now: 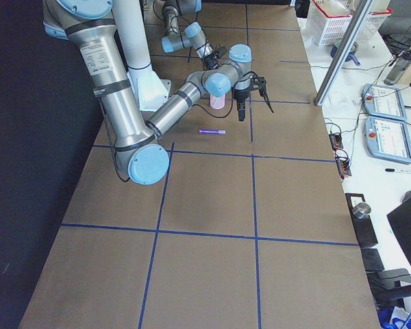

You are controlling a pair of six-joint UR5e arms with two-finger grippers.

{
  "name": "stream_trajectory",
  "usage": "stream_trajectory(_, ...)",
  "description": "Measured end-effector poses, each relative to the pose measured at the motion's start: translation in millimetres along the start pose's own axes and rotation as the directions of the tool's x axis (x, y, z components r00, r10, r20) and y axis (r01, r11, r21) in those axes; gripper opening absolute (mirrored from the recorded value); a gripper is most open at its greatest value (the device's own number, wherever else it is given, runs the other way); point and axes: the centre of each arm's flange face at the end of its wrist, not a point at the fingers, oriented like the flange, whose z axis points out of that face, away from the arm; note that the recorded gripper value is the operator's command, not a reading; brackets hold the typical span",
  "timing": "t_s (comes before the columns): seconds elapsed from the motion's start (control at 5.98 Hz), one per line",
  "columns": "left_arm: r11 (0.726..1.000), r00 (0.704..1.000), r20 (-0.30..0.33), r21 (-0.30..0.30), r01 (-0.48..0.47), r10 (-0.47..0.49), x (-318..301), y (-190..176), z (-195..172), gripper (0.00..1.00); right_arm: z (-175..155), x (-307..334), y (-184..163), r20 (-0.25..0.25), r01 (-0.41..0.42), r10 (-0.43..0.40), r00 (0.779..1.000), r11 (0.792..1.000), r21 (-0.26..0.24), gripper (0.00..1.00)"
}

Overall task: Collect pens into pen holder
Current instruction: 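Move the orange marker over the pen cup and lower it in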

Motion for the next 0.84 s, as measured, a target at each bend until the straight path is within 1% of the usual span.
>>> stream_trajectory(0.17, 1.000, 1.000, -0.005, -0.010, -0.005, 0.004, 2, 4, 2, 0.32, 0, 0, 0, 0.000, 0.000, 0.000, 1.000, 1.000, 0.000, 1.00)
stream_trajectory(0.33, 1.000, 1.000, -0.011, -0.016, -0.006, 0.006, 6, 7, 2, 0.88, -1, 1, -1, 0.001, 0.000, 0.000, 1.000, 1.000, 0.002, 1.00)
stream_trajectory(0.5, 1.000, 1.000, -0.019, -0.015, -0.001, 0.001, 11, 6, 0, 1.00, -2, 2, -1, 0.001, -0.002, 0.002, 1.000, 1.000, 0.003, 1.00)
stream_trajectory(0.84, 1.000, 0.999, -0.042, -0.004, 0.015, -0.015, 18, -3, -10, 1.00, -2, 2, -2, 0.002, -0.004, 0.004, 1.000, 1.000, 0.003, 1.00)
